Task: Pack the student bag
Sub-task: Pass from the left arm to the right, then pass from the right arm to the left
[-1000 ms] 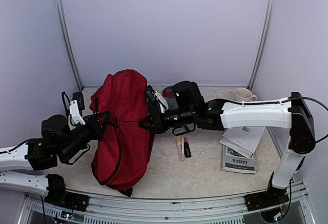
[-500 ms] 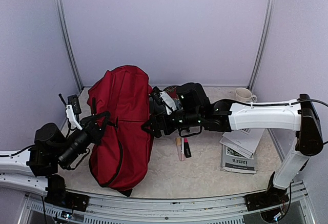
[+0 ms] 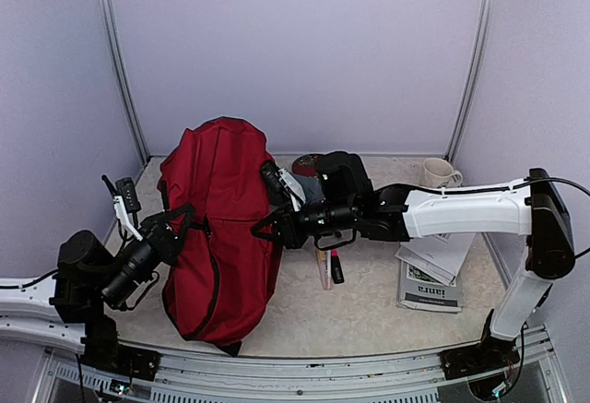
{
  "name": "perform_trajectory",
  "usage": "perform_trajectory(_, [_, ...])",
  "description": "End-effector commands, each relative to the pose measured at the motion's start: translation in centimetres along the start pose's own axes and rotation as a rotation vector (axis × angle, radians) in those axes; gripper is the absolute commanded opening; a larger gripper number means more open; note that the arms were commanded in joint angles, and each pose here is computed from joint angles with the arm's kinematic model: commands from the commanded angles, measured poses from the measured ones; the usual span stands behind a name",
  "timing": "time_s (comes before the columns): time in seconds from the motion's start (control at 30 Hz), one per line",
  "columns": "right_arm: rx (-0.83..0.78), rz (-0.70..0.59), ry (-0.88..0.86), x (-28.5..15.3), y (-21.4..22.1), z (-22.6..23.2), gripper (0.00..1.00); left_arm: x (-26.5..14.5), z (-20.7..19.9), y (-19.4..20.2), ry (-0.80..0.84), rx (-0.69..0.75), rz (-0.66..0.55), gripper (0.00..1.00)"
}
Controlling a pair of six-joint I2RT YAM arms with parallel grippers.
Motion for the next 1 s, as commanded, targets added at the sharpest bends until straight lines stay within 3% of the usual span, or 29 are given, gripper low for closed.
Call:
perform_trajectory(0.0, [-0.077, -0.096, -0.030, -1.0, -2.4, 0.3, 0.00, -0.9, -0.8, -1.6, 0.092, -0.094, -0.064, 0.00])
perform_trajectory(0.13, [-0.085, -0.102, 0.010, -2.9, -3.4, -0.8, 0.00, -1.3, -0.4, -0.6, 0.115, -0.084, 0.020, 0.00])
perform_trajectory(0.17, [-0.089, -0.107, 0.018, -3.5, -3.7, -1.1, 0.00, -1.3, -0.5, -0.4, 0.123, -0.070, 0.047, 0.06])
perform_trajectory(0.4, [-0.201, -0.057, 0.082, -7.0, -6.3, -1.4, 0.00, -1.6, -3.5, 0.4, 0.185, 0.189, 0.209, 0.81])
perform_trajectory(0.47, [-0.238, -0.021, 0.095, -7.9, -6.9, -1.0, 0.00, -1.8, -4.8, 0.2, 0.160, 0.276, 0.207, 0.98])
perform_trajectory(0.6, [-0.244, 0.081, 0.111, -9.2, -5.9, -0.6, 0.00, -2.1, -6.7, -0.7, -0.136, 0.465, 0.084, 0.99])
perform_trajectory(0.73, [-0.262, 0.141, 0.066, -10.5, -4.9, 0.3, 0.00, -1.4, -9.2, 0.7, -0.226, 0.686, 0.079, 0.99])
perform_trajectory(0.8, [-0.292, 0.153, 0.006, -10.9, -4.7, 1.3, 0.00, -0.3, -10.5, 1.1, -0.161, 0.703, 0.138, 0.99])
perform_trajectory(0.87, [-0.333, 0.165, -0.042, -11.1, -4.7, 2.3, 0.00, 1.7, -11.9, -0.2, -0.104, 0.628, 0.211, 0.99])
perform_trajectory(0.97, [-0.384, 0.184, -0.117, -11.0, -4.7, 3.7, 0.00, 5.0, -10.6, -1.9, -0.068, 0.545, 0.350, 0.99])
Point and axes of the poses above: each gripper's point midway between its finger pads, its own x axis out along the fingers, its own z axis along the line the jaws close on, y = z × x, the point moved 10 cm from there along -x, back along the fingers, and after that the axes turned 15 degrees about -x, right-handed, at the moved point
